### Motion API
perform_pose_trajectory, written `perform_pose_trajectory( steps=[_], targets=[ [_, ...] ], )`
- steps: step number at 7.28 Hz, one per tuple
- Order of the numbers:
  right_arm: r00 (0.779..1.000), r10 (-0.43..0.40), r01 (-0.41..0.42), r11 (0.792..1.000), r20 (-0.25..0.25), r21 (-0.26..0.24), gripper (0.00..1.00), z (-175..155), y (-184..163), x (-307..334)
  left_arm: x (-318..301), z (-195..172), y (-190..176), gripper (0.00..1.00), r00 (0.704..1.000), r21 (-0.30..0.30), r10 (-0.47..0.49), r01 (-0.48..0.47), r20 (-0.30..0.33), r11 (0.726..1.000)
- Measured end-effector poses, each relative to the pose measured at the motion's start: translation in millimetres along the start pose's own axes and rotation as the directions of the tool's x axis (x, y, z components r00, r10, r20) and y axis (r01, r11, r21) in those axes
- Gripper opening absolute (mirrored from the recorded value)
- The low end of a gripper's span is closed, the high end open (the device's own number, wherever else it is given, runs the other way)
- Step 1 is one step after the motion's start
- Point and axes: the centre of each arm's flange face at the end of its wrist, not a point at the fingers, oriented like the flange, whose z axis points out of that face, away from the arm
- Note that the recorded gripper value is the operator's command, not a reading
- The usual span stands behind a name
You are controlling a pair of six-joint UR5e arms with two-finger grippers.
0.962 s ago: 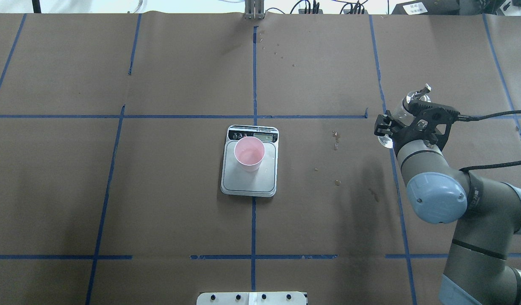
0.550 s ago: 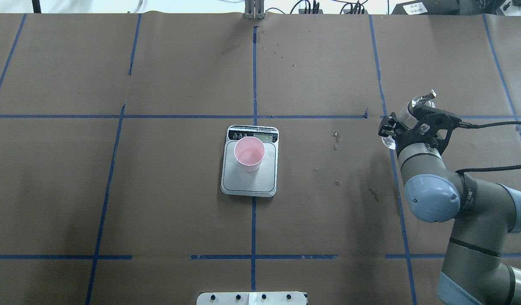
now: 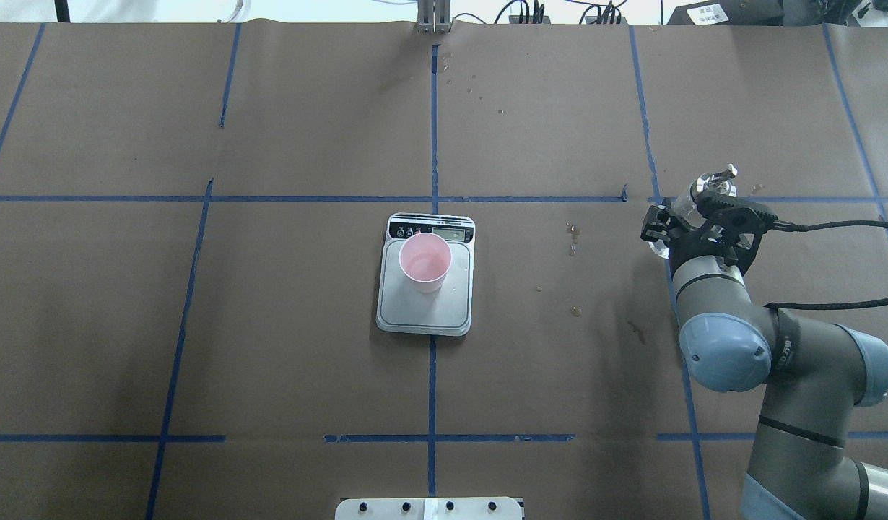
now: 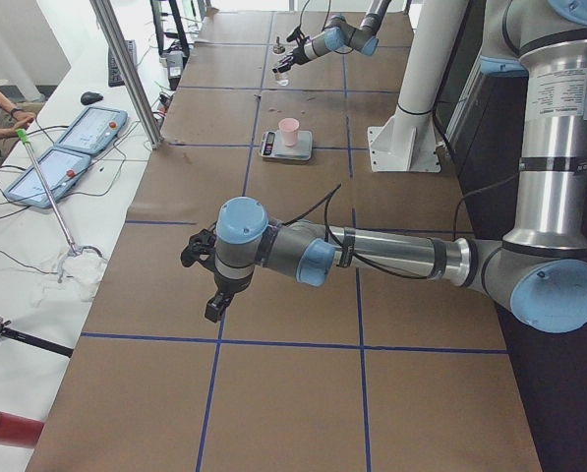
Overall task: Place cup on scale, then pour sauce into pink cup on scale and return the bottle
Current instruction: 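Lower the glass jar with the right gripper onto the table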
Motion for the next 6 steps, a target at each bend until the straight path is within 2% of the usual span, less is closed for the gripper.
perform_pose_trajectory(
  steps=[3, 6],
  targets=[
    [1.0, -0.017, 0.017, 1.0, 0.003, -0.003, 0.0, -1, 10, -4, 0, 0, -1, 1.0, 1.0, 0.0, 0.001, -0.001, 0.003, 1.0],
    [0.999, -0.044, 0.044, 0.999, -0.021, -0.029, 0.0, 10, 23, 2, 0, 0, -1, 1.0, 1.0, 0.0, 0.001, -0.001, 0.003, 1.0]
  ],
)
